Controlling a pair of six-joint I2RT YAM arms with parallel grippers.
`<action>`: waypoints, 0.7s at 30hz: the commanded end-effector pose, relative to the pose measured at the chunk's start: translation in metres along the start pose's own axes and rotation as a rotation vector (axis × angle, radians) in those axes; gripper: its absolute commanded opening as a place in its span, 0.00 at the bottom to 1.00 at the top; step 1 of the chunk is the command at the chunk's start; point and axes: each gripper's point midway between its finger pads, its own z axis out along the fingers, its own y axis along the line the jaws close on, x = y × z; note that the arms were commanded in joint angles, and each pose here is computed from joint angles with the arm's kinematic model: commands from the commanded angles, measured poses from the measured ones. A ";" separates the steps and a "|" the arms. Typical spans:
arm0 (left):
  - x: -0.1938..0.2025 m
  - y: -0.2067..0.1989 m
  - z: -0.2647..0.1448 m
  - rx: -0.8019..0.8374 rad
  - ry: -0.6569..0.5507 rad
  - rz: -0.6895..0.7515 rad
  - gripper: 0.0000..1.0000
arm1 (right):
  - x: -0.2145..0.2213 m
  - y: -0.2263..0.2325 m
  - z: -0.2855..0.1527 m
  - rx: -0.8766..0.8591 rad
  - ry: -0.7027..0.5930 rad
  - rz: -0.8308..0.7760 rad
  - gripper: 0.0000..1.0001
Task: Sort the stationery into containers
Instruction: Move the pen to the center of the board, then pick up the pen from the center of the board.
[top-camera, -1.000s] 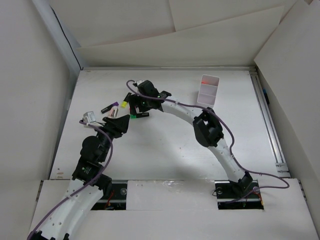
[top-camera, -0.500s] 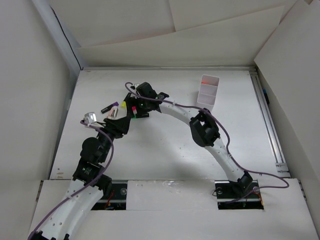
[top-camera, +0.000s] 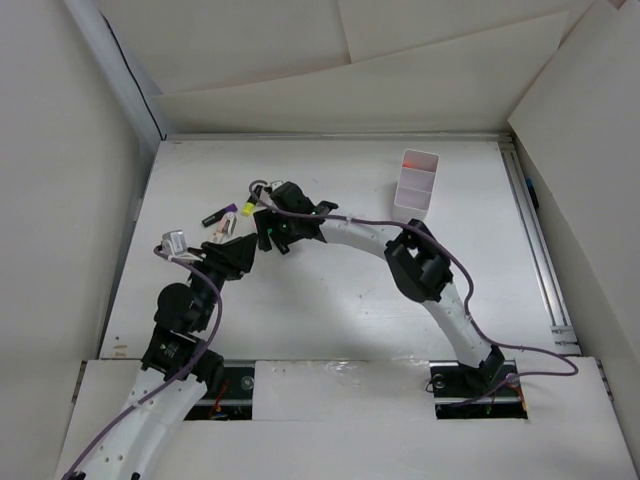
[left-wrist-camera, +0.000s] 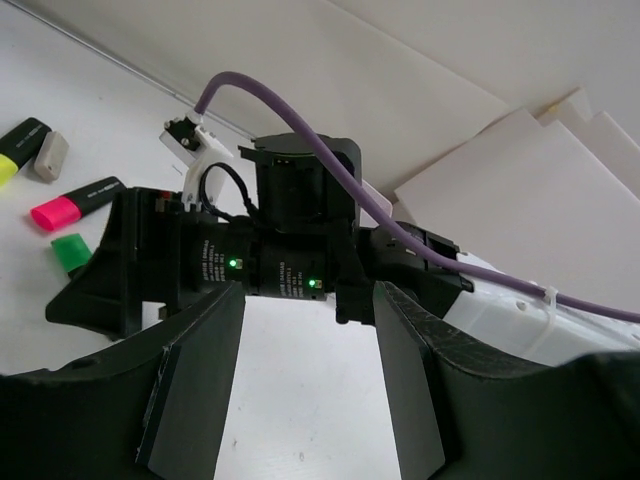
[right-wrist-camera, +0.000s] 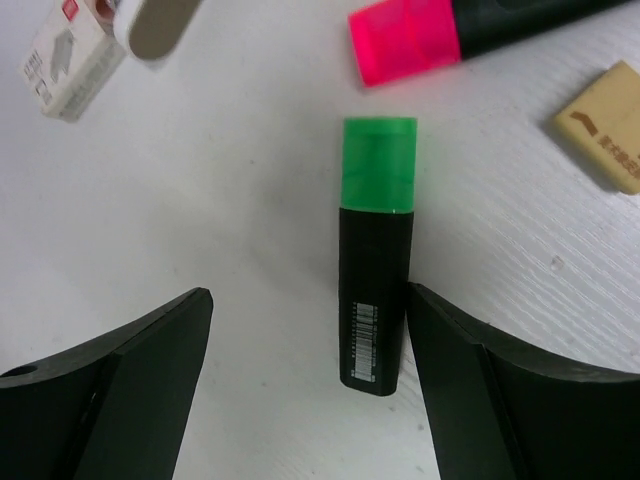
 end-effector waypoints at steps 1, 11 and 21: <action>-0.018 -0.015 -0.004 0.036 -0.046 0.007 0.50 | -0.020 0.011 0.004 0.096 -0.084 0.004 0.84; -0.024 -0.015 -0.009 0.023 -0.059 0.016 0.50 | -0.051 -0.011 0.018 0.276 -0.222 0.073 0.67; -0.034 -0.024 -0.021 0.054 -0.091 0.010 0.50 | -0.055 -0.005 0.034 0.280 -0.237 0.085 0.60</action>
